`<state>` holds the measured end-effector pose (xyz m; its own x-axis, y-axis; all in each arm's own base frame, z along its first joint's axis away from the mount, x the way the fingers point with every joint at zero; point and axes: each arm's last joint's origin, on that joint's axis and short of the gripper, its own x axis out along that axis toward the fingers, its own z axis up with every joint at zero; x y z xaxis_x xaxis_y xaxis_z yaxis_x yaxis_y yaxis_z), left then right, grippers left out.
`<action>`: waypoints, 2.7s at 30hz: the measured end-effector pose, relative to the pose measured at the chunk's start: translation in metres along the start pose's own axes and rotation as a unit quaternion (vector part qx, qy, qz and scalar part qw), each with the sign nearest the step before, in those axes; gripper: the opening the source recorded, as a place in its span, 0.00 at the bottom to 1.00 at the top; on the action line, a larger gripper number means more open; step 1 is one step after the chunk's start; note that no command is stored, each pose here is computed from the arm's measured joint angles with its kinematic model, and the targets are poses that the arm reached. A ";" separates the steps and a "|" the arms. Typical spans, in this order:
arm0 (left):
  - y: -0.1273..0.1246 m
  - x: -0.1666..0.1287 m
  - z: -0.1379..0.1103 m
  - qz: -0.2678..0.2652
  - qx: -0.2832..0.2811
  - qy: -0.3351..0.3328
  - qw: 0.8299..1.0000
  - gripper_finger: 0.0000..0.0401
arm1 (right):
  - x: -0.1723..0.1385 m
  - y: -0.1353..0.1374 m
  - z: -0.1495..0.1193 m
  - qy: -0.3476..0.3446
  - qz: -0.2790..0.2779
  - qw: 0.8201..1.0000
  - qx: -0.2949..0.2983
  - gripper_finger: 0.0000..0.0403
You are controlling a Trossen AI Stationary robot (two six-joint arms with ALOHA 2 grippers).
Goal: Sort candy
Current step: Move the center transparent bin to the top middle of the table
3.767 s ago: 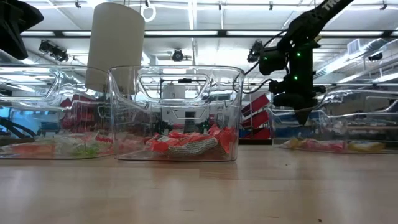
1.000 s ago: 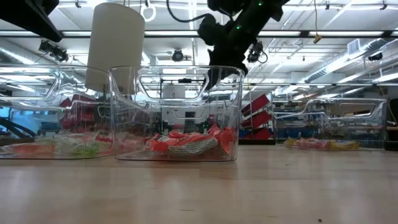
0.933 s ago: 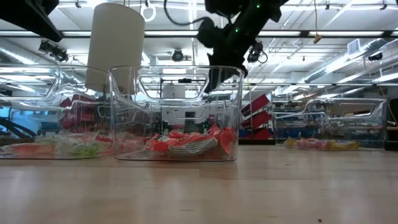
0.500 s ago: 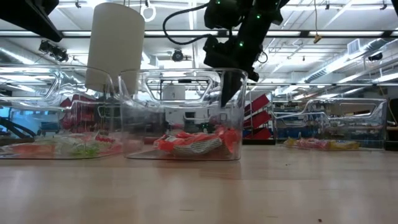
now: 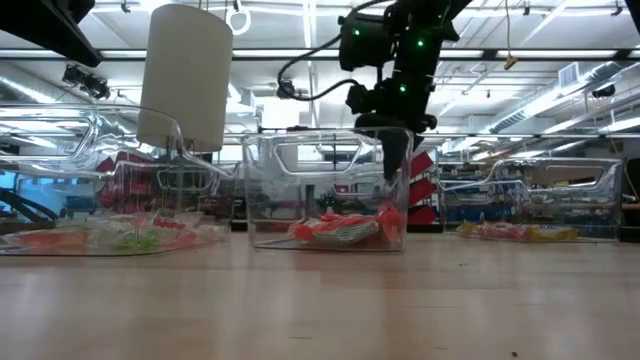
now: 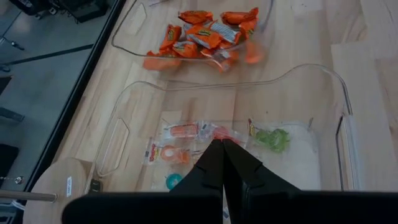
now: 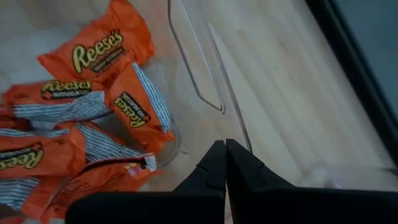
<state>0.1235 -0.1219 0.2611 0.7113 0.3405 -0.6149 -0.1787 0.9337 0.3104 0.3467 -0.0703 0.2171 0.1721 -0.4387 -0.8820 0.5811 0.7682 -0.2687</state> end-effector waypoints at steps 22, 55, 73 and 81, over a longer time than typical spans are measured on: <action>0.000 0.000 0.000 0.000 0.000 0.000 1.000 0.00 | 0.023 -0.070 0.002 0.086 -0.124 0.985 -0.079 0.00; 0.000 0.000 0.001 0.005 -0.005 -0.010 1.000 0.00 | -0.049 -0.077 0.021 -0.116 0.078 0.989 -0.047 0.00; -0.004 0.000 0.006 -0.004 -0.030 -0.034 0.999 0.00 | -0.028 0.056 0.018 -0.155 0.206 0.966 -0.001 0.00; -0.005 0.000 0.007 -0.007 -0.034 -0.036 0.999 0.00 | -0.023 0.056 0.010 -0.113 0.172 0.978 0.034 0.00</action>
<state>0.1287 -0.1273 0.2646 0.7604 0.3200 -0.5651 -0.2120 0.9448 0.2498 0.3829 -0.0222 0.2259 0.5332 -0.2572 -0.8060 0.5082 0.8590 0.0621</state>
